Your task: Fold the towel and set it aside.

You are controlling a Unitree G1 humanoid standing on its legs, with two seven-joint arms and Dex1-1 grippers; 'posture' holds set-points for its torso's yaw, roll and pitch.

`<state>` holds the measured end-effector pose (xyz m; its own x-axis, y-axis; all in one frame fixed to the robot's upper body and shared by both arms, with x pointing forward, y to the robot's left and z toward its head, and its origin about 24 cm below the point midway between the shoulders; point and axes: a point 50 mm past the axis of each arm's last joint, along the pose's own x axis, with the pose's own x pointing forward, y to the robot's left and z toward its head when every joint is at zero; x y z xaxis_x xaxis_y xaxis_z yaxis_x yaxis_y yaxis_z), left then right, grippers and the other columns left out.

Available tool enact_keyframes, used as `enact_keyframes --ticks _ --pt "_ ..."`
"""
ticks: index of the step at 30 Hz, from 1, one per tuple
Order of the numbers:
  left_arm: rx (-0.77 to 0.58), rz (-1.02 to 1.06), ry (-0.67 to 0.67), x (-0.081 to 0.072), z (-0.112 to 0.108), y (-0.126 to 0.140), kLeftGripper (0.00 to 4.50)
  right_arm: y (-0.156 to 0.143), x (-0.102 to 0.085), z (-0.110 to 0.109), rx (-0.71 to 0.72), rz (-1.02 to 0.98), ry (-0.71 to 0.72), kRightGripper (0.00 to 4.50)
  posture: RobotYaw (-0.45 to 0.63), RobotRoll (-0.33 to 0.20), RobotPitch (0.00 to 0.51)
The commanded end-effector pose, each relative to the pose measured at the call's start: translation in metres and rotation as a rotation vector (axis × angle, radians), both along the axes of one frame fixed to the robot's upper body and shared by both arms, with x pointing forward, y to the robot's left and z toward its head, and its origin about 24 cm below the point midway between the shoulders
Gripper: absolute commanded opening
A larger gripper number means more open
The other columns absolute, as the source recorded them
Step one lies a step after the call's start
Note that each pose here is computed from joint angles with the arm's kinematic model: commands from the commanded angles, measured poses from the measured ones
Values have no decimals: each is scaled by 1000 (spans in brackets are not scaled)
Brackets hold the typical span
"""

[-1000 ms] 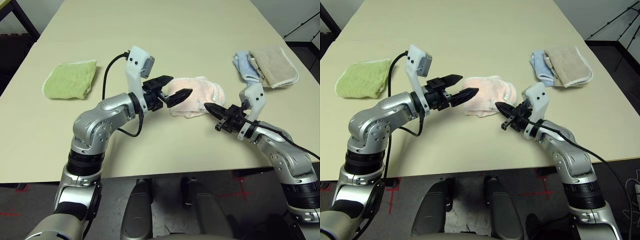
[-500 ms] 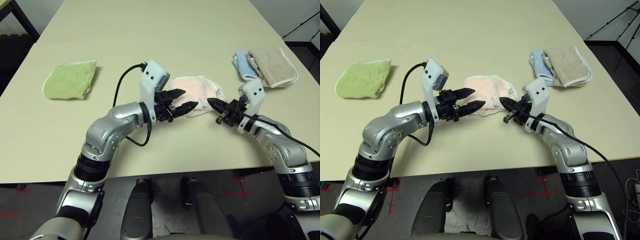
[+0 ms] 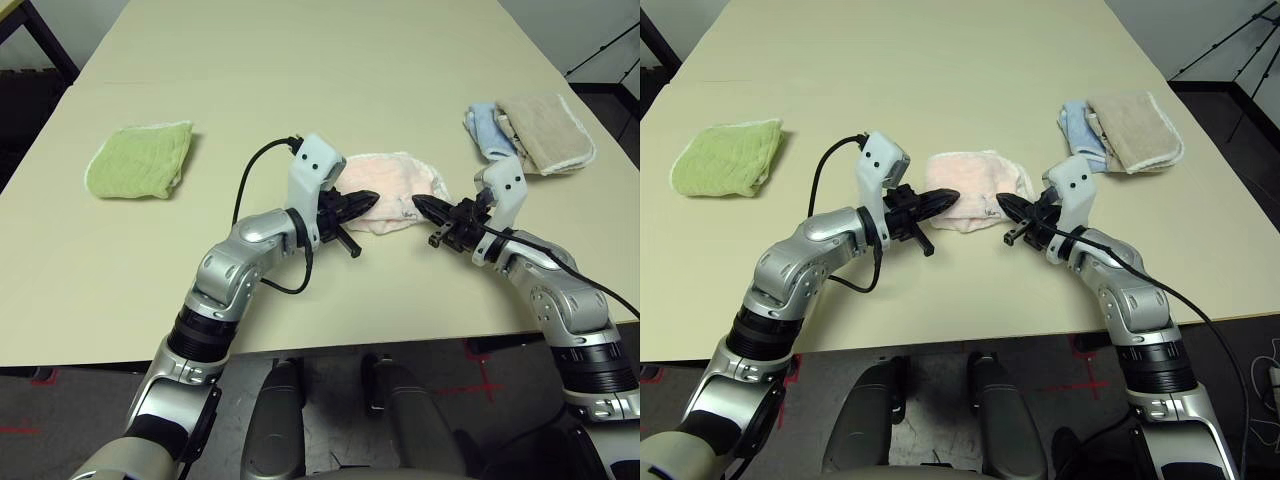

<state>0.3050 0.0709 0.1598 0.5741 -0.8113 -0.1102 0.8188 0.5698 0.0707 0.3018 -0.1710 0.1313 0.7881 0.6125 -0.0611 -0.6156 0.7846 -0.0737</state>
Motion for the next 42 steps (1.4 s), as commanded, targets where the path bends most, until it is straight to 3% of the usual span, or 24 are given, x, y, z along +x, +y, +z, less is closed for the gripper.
enact_keyframes --ticks 1,21,42 --pt "42 -24 4 -1 -11 -5 42 -4 3 -3 -16 -21 6 0 106 0 194" --pt "141 19 19 -1 -28 12 42 6 5 -24 -55 -5 126 0 117 0 188" --pt "162 -24 58 -13 -37 9 42 3 14 -19 -80 -21 86 0 131 0 170"
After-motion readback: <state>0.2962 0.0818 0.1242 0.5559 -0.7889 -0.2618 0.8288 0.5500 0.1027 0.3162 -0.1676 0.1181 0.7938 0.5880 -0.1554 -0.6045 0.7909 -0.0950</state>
